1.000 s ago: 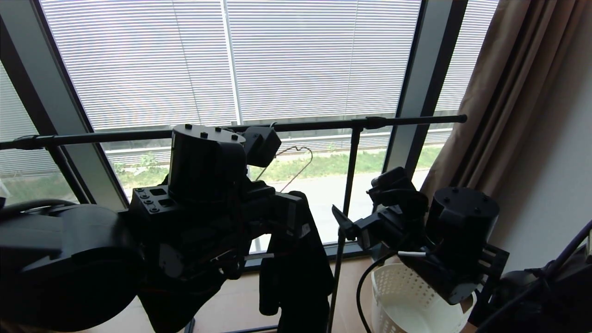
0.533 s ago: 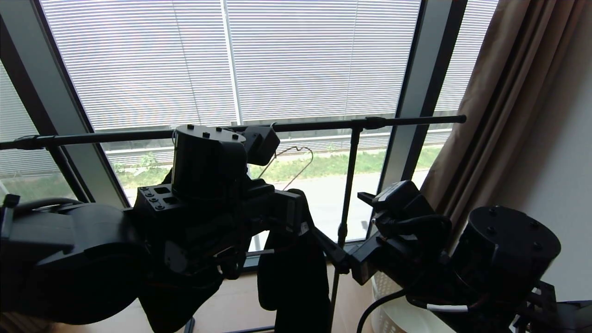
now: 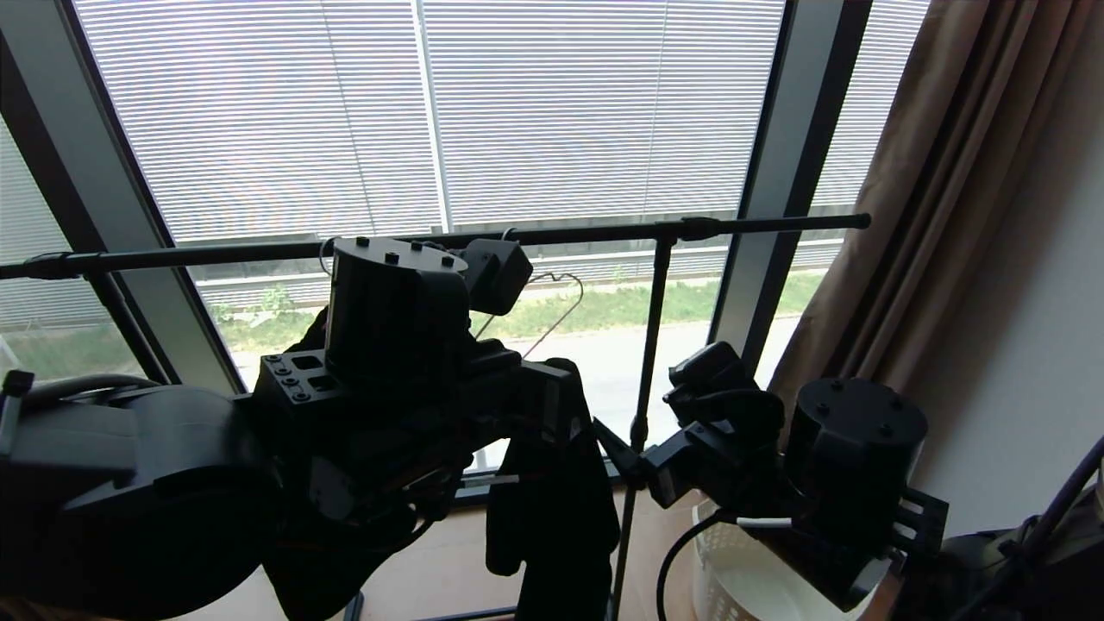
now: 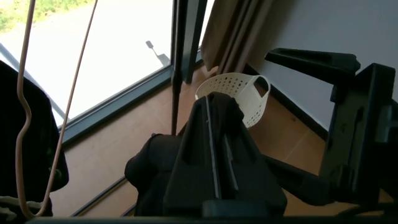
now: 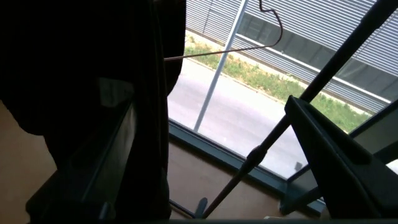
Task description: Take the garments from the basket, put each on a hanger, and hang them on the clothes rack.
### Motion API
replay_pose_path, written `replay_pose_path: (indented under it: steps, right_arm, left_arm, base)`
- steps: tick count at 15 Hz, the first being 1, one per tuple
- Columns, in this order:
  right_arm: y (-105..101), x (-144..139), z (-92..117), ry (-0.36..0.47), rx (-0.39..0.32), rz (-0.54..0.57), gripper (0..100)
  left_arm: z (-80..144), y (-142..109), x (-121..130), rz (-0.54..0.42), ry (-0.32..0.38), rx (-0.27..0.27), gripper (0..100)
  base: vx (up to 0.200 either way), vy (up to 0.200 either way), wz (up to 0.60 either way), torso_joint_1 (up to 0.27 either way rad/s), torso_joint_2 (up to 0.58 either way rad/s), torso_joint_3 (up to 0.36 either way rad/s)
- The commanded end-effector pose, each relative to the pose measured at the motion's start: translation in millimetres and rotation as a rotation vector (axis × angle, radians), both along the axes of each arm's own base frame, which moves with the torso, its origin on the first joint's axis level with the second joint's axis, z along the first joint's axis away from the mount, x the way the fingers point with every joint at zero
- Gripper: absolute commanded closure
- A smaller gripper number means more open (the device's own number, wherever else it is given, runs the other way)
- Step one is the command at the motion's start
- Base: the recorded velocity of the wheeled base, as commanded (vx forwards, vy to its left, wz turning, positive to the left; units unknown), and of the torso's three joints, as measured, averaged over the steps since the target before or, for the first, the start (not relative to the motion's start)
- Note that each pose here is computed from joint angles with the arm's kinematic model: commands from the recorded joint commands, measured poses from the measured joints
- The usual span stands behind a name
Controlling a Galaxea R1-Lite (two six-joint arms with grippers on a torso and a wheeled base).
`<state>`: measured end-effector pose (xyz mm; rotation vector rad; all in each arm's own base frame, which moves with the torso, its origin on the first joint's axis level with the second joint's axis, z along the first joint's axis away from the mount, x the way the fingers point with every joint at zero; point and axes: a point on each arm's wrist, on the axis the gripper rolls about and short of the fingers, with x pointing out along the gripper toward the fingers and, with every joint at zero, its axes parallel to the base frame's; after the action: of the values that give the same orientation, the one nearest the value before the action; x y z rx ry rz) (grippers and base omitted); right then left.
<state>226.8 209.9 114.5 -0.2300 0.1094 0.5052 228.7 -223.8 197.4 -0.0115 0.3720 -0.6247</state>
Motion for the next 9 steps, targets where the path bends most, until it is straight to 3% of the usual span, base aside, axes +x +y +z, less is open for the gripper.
replay_pose_path:
  steps: [1,5,9]
  right_arm:
    - [0,12,-15,0.012,-0.015,-0.027,0]
    - [2,15,-21,0.002,-0.011,-0.036,0]
    - [-24,5,21,-0.078,0.058,-0.057,0]
  left_arm:
    - [4,1,-1,-0.001,-0.008,-0.008,100]
    - [3,2,-2,0.001,-0.006,-0.008,100]
    - [-1,8,9,0.038,0.001,0.002,100]
  base:
    - [0.000,0.000,0.00,0.000,0.00,0.000]
    - [0.000,0.000,0.00,0.000,0.00,0.000]
    - [0.000,0.000,0.00,0.000,0.00,0.000]
